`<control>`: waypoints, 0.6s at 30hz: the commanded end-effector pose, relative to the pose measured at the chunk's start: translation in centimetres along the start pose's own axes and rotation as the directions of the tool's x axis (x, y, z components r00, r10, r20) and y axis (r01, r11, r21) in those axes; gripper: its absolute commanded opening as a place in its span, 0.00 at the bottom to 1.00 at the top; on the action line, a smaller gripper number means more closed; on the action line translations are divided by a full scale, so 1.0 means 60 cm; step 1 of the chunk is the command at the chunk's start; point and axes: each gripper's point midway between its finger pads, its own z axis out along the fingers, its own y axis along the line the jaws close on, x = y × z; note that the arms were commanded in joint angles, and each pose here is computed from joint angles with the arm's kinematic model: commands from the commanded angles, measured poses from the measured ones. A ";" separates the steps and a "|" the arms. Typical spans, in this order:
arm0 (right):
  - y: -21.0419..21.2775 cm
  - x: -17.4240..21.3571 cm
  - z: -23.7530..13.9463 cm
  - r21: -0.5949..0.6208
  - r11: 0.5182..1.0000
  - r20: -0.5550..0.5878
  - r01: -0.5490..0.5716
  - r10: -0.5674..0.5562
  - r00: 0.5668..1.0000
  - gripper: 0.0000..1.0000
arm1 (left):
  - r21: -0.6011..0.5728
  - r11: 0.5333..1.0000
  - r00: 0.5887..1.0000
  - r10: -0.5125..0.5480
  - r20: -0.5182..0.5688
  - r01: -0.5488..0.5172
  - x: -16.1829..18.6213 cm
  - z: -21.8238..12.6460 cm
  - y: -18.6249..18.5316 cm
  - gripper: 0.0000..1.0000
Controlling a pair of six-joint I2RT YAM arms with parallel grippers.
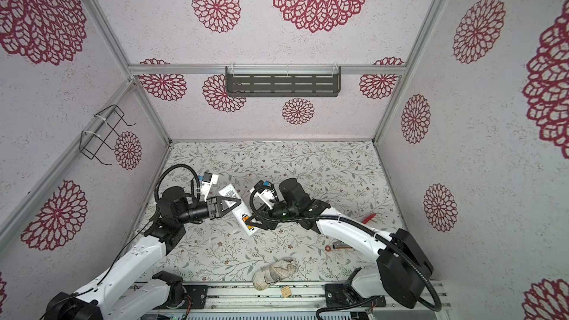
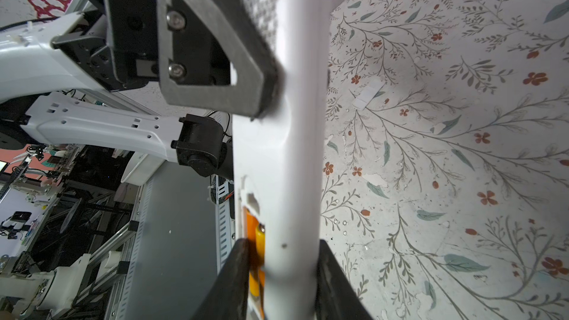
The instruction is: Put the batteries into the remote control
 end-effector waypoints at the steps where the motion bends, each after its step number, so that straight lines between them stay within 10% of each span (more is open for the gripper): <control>1: -0.016 -0.010 0.000 0.070 0.997 0.014 0.038 -0.039 0.999 0.30 | 0.043 0.998 0.999 0.044 0.019 -0.045 -0.020 -0.003 -0.039 0.00; 10: -0.010 -0.044 -0.031 0.104 0.991 0.116 0.082 -0.094 0.989 0.76 | -0.200 0.979 0.997 -0.009 0.081 0.025 -0.043 -0.050 0.026 0.00; 18: -0.055 -0.051 -0.022 0.199 0.978 0.120 0.058 -0.083 0.989 0.84 | -0.530 0.840 0.979 -0.008 0.202 0.116 -0.076 -0.171 0.090 0.00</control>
